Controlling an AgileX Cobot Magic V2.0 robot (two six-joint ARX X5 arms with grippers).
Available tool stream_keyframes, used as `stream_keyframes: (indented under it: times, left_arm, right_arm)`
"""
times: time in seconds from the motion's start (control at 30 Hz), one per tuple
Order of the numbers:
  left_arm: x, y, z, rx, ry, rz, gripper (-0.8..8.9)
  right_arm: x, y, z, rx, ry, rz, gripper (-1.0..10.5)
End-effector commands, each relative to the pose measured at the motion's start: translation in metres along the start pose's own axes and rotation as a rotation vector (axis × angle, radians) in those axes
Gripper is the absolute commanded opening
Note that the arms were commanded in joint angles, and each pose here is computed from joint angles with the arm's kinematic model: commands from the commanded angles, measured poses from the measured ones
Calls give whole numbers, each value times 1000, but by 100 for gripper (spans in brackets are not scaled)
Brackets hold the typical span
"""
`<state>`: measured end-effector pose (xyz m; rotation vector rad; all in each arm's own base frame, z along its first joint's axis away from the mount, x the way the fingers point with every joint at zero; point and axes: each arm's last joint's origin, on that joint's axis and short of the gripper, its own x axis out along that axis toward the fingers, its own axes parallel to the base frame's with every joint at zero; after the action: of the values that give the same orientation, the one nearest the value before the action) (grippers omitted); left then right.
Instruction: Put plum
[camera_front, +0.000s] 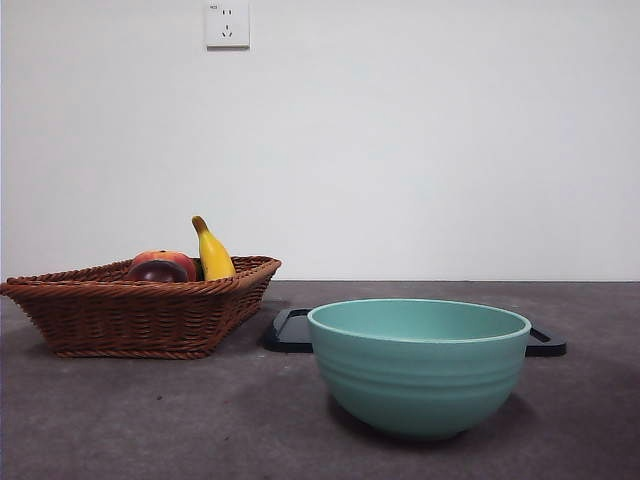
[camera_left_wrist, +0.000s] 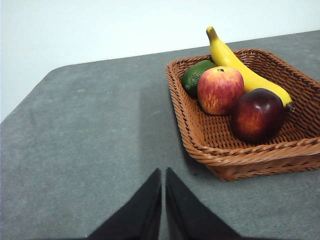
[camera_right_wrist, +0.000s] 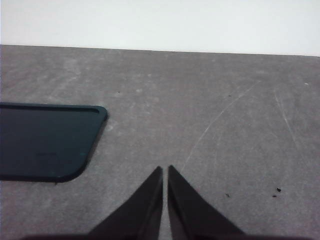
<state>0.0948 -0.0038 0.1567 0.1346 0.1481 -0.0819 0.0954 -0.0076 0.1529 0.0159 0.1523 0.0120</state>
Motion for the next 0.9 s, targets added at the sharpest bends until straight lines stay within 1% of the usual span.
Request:
stream_keyframes:
  times: [0.03, 0.9]
  left_arm:
    - [2, -1, -7, -4, 26, 1, 12]
    - [2, -1, -7, -4, 26, 1, 12]
  right_arm:
    - [0, 0, -2, 6, 8, -1, 6]
    - [0, 0, -1, 3, -3, -2, 6]
